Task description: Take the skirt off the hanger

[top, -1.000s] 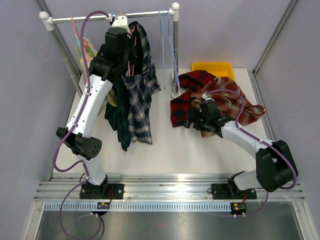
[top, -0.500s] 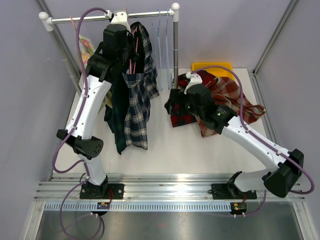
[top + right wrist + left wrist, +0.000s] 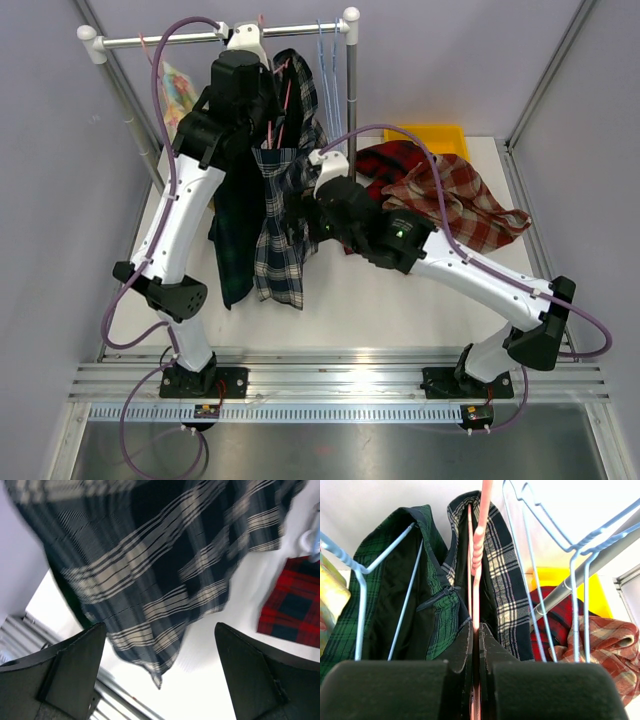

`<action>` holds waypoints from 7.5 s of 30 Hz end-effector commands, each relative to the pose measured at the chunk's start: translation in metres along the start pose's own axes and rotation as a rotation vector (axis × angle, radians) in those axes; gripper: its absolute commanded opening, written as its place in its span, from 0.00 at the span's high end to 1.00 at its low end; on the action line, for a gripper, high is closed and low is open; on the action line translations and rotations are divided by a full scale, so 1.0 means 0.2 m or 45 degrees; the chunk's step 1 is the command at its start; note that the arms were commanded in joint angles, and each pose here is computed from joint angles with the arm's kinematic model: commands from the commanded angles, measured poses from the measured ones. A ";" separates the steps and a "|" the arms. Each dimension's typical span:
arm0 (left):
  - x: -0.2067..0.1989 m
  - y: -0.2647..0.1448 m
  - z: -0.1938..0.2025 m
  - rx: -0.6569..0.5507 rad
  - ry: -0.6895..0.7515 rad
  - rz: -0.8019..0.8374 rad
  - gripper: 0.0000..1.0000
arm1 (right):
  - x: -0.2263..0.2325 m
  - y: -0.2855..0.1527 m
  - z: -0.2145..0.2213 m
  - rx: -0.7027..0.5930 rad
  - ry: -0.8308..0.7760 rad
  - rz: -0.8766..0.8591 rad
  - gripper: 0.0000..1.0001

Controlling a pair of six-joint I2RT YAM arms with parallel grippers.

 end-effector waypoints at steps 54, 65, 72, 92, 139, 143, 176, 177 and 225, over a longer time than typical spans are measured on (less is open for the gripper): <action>0.05 -0.99 0.24 0.129 0.022 0.331 1.00 | -0.13 0.17 0.02 -0.151 -0.123 0.385 1.00; 0.13 -1.04 0.17 0.054 0.022 0.248 1.00 | -0.64 -0.37 0.14 -0.297 0.157 0.667 1.00; 0.07 -0.91 0.19 0.017 0.013 0.245 1.00 | -0.74 -0.80 -0.46 -0.654 -0.004 0.769 1.00; -0.09 -0.51 -0.22 -0.233 0.111 0.108 1.00 | -1.43 -0.57 -1.61 -0.922 0.044 0.879 1.00; 0.25 -0.32 -0.29 -0.306 0.115 -0.168 0.36 | -1.36 -0.10 0.20 0.022 0.553 0.444 0.01; 0.33 -0.22 -0.23 -0.251 0.135 -0.192 0.39 | -1.35 -0.14 0.20 0.018 0.541 0.448 0.01; 0.21 -0.20 -0.42 -0.337 0.083 -0.041 1.00 | -0.95 -0.27 -0.38 -0.267 0.195 0.148 0.01; 0.21 -0.22 -0.43 -0.350 0.078 -0.045 1.00 | -0.89 -0.29 -0.44 -0.301 0.165 0.129 0.00; 0.05 -0.44 -0.45 -0.422 -0.034 0.014 1.00 | 0.53 -0.23 0.61 0.071 -0.001 -0.195 1.00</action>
Point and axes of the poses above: each gripper's point midway between its finger pads, its own y axis out along the fingers, its own x axis along the line the jaws close on, z = x × y, the point moved 2 cm from there along -y, back along the fingers, and after that the axes turned 5 degrees about y, right-handed, at the moved point
